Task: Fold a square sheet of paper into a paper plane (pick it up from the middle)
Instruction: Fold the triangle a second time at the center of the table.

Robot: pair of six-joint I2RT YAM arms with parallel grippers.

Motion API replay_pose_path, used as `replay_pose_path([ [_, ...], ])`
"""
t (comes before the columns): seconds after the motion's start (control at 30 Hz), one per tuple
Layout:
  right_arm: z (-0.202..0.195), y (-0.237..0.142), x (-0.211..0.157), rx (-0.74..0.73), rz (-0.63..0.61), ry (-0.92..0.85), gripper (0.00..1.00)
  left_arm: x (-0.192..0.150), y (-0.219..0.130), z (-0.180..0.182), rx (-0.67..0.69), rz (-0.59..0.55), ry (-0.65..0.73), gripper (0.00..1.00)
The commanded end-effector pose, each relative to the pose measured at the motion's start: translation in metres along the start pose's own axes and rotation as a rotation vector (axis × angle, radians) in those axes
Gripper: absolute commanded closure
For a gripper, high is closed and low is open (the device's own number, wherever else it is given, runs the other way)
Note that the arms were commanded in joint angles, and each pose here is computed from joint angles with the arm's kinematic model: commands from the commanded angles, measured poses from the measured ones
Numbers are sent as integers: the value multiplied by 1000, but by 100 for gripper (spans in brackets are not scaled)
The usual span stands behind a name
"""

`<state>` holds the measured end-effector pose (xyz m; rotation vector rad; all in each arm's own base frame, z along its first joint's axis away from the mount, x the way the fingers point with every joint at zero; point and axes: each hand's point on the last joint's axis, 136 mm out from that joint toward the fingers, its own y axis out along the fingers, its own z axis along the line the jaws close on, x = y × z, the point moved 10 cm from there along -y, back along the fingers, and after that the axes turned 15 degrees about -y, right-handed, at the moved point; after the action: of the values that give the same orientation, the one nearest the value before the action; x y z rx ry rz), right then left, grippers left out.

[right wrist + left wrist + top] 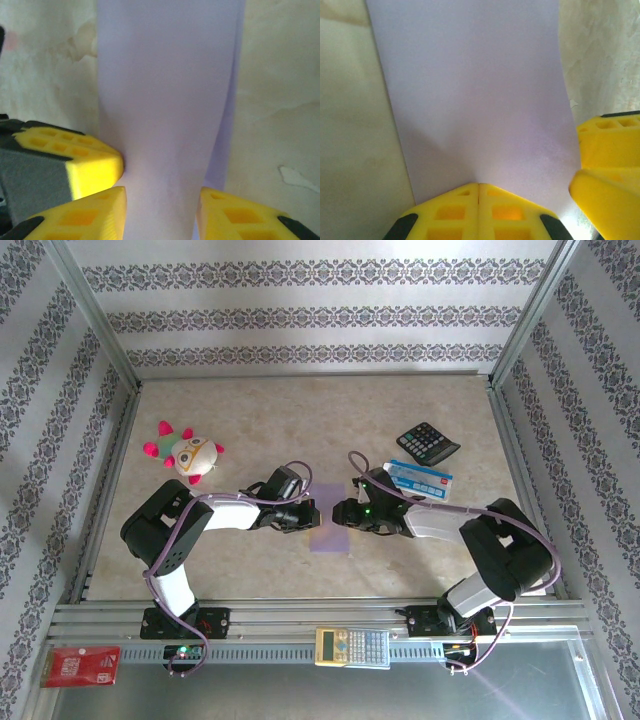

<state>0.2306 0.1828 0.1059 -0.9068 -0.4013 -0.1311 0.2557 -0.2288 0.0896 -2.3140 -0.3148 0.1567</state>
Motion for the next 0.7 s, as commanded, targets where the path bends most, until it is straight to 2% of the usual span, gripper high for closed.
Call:
replay_pose_path([
  [0.0,2,1,11,20,-20,75,63,-13,11,33,172,63,-44,97],
  [0.3,-10,6,14,3,-5,182,83,-12,11,32,173,66,-39,97],
  [0.43,-11,7,12,5,8,220,90,-10,10,27,165,60,-28,96],
  [0.57,-11,6,10,-2,20,249,94,-6,7,16,146,50,-7,93],
  [0.67,-12,5,9,-9,30,274,96,-3,0,5,110,32,18,87],
])
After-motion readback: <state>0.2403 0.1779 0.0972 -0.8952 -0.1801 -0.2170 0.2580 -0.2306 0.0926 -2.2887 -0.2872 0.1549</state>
